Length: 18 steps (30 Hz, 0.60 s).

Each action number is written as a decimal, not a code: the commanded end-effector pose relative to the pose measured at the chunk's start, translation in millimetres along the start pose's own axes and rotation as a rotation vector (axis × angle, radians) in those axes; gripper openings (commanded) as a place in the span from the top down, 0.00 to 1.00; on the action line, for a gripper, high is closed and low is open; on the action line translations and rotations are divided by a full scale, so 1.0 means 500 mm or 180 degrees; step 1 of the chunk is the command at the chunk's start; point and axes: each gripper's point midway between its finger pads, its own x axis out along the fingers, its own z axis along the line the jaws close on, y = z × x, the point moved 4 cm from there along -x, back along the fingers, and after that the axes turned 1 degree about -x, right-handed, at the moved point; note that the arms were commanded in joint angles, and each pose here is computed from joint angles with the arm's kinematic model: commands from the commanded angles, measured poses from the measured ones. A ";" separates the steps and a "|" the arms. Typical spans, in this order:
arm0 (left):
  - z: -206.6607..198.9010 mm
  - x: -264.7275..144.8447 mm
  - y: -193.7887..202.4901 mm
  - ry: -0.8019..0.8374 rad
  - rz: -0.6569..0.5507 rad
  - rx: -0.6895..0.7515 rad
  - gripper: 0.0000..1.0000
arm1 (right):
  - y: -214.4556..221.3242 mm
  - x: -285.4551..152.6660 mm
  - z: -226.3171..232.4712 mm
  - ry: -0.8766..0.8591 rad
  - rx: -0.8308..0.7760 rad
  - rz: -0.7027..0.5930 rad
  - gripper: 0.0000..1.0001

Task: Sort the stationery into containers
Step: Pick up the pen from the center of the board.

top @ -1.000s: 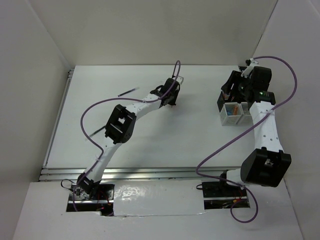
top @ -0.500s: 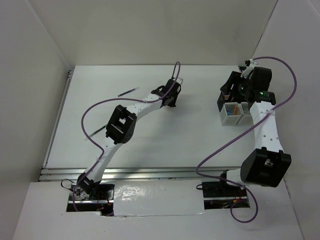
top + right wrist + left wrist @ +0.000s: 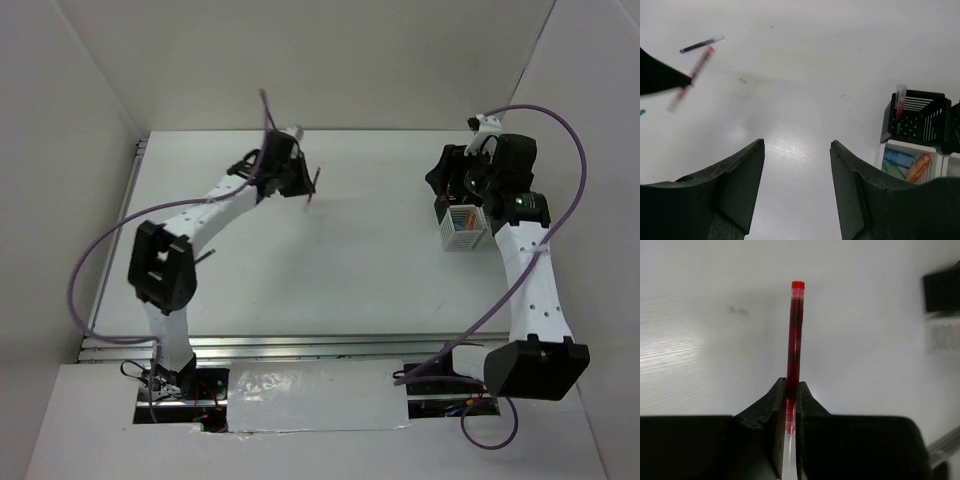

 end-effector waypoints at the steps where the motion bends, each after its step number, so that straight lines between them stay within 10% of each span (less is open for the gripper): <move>1: -0.045 -0.202 -0.124 0.0443 -0.0503 -0.0613 1.00 | -0.043 -0.056 0.050 -0.0197 -0.0612 -0.0276 0.38; 18: -0.055 -0.347 0.020 0.1334 0.0357 -0.2202 1.00 | 0.029 -0.132 0.367 -0.1193 -0.3608 -0.1836 0.34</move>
